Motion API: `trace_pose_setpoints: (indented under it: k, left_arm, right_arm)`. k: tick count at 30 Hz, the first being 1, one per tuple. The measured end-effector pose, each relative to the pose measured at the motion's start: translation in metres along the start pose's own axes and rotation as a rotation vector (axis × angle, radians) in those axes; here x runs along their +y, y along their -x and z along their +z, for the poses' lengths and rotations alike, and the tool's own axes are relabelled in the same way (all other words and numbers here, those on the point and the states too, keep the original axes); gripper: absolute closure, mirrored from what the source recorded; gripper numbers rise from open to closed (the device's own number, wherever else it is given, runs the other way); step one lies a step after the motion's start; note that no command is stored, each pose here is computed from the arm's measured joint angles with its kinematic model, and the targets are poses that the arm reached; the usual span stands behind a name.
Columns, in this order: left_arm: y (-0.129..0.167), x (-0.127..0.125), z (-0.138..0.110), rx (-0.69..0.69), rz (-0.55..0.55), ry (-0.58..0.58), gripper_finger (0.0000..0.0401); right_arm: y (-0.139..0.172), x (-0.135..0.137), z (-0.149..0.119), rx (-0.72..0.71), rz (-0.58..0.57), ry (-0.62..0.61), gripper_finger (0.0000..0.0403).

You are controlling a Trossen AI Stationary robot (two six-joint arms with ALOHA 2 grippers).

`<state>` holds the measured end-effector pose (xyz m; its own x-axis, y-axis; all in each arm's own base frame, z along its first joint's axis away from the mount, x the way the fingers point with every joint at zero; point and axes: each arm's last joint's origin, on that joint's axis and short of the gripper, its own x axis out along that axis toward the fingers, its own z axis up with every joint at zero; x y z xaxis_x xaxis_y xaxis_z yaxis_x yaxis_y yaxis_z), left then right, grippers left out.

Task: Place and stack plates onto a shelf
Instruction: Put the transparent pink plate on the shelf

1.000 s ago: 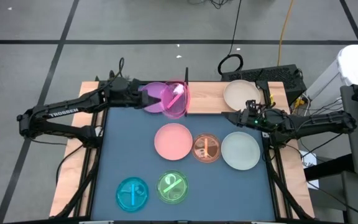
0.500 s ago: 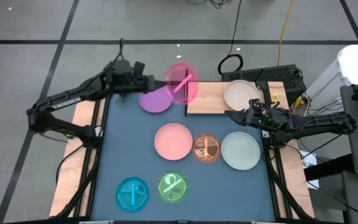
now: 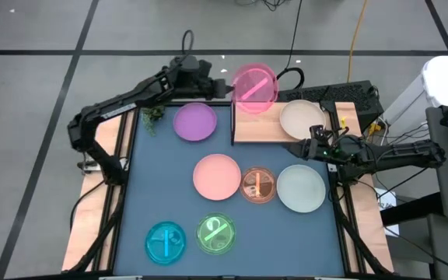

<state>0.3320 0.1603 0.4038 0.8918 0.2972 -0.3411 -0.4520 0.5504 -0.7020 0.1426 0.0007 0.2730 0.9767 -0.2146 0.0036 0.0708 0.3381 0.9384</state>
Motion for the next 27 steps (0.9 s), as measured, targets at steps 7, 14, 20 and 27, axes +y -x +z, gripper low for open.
trace_pose_setpoints:
  k: [7,14,20,27]
  left_arm:
    - [-0.024,-0.005,-0.015,-0.007,0.048,0.001,0.0401]
    - [-0.023,-0.038,-0.060,-0.009,0.126,0.063,0.0401]
    - [-0.020,-0.061,-0.107,-0.112,0.210,0.213,0.0401]
    - [-0.018,-0.064,-0.150,-0.190,0.271,0.373,0.0401]
  right_arm:
    - [0.000,0.001,-0.002,0.033,0.010,0.004,0.0303]
    - [0.008,0.004,-0.003,0.051,0.042,-0.004,0.0303]
    - [0.019,0.003,-0.004,0.160,0.053,-0.023,0.0303]
    - [0.029,0.007,-0.004,0.280,0.129,-0.026,0.0303]
